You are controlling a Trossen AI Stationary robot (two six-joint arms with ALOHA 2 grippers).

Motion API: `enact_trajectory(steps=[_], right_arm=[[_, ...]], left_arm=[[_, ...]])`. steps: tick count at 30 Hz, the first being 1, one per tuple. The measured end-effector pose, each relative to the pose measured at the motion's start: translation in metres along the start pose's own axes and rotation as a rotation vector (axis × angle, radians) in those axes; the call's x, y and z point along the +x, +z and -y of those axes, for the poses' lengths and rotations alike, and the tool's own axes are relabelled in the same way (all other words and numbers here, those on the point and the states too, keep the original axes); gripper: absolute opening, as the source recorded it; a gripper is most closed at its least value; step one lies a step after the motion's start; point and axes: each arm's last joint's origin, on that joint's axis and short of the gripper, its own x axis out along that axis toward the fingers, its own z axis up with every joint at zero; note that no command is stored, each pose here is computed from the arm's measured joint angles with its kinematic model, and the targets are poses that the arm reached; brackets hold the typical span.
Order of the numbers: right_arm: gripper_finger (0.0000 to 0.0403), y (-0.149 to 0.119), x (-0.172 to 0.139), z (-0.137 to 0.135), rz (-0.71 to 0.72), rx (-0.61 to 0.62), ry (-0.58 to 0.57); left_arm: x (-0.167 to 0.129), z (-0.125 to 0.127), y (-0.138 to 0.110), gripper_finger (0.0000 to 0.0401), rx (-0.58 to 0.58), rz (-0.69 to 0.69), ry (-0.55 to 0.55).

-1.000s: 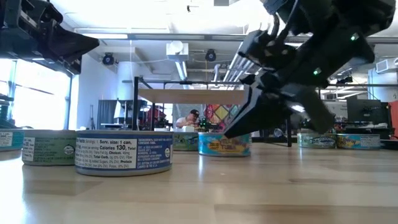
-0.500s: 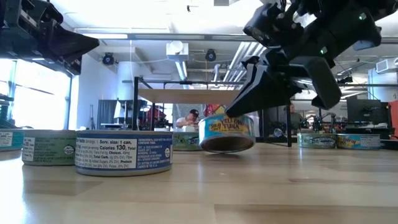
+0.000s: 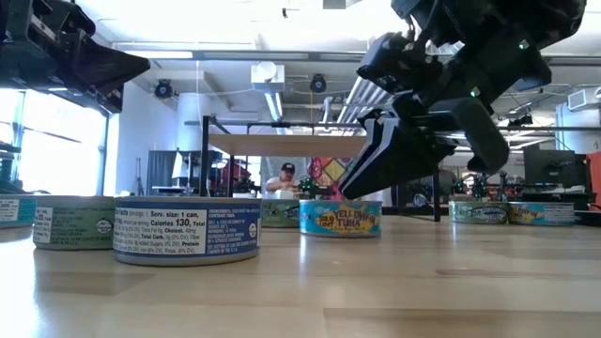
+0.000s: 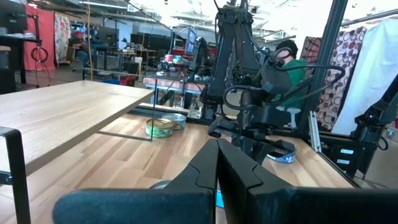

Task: Stack canned seafood by type on shelf
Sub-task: Put the yellow tuna can on the shelf

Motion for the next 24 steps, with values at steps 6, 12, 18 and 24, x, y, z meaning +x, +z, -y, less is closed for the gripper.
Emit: enact_trajectory(steps=[6, 12, 18, 24], right_arm=[[0.0136, -0.008, -0.001, 0.000, -0.086, -0.049, -0.038], [0.0110, -0.024, -0.003, 0.001, -0.154, -0.073, -0.085], [0.0014, -0.038, -0.004, 0.000, -0.172, -0.058, -0.104], [0.0004, -0.038, -0.005, 0.001, -0.184, -0.045, -0.140]], left_arm=[[0.000, 0.000, 0.000, 0.0000, 0.000, 0.000, 0.000], [0.000, 0.000, 0.000, 0.0000, 0.000, -0.001, 0.000], [0.000, 0.000, 0.000, 0.0000, 0.000, -0.002, 0.001], [0.000, 0.000, 0.000, 0.0000, -0.001, -0.002, 0.001]])
